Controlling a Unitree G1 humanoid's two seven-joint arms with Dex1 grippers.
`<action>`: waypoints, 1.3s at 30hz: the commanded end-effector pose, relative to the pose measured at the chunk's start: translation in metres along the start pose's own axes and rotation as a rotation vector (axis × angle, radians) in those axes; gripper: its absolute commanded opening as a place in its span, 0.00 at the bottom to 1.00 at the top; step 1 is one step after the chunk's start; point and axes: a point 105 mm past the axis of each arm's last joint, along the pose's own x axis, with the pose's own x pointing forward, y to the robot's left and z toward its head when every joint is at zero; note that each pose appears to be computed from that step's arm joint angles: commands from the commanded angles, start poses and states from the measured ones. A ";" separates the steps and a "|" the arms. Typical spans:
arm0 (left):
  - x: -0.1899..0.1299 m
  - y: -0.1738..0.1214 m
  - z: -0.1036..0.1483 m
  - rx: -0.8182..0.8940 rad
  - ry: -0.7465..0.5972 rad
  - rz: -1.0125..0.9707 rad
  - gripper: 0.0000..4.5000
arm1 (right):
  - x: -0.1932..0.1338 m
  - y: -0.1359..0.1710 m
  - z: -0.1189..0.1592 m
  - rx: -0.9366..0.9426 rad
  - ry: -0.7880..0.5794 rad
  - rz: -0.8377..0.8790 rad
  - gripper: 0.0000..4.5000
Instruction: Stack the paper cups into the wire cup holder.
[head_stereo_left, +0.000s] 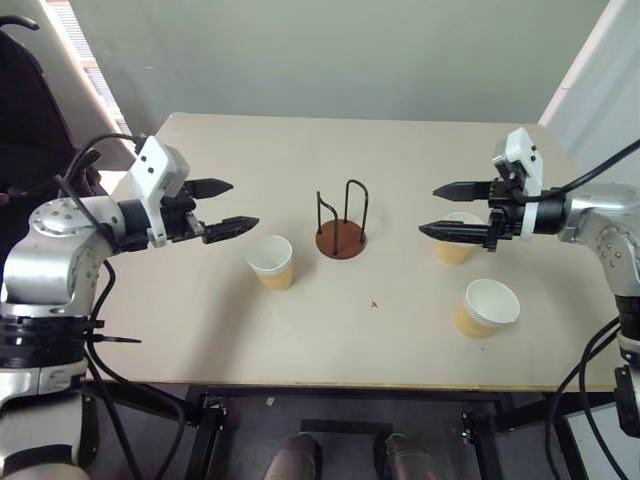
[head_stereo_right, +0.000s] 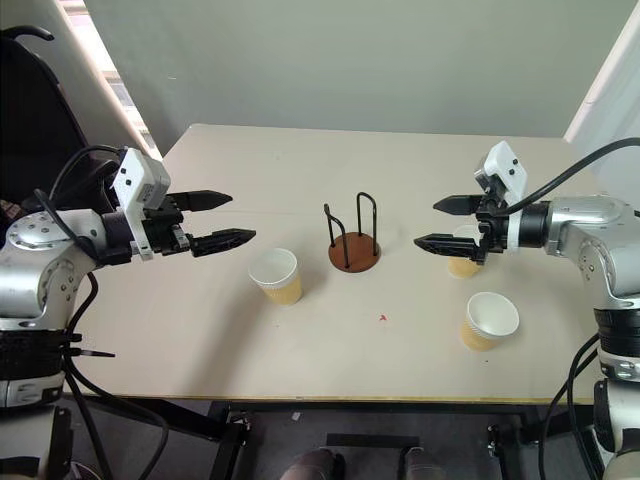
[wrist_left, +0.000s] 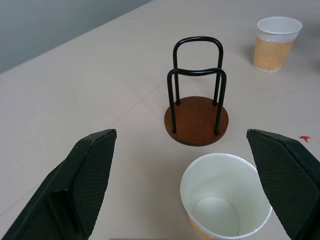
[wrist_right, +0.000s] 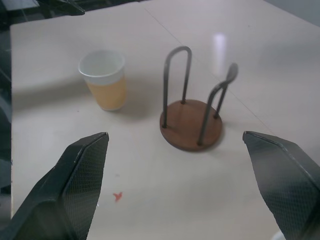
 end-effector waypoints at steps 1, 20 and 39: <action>0.006 0.001 0.013 0.034 -0.052 -0.010 1.00 | -0.012 0.001 0.020 -0.061 -0.041 -0.032 0.99; 0.089 -0.041 0.007 -0.038 -0.019 -0.172 1.00 | -0.045 0.006 0.021 -0.038 0.010 -0.150 0.99; 0.132 -0.048 -0.004 -0.062 0.033 -0.182 1.00 | -0.047 0.007 0.023 -0.052 0.010 -0.177 0.99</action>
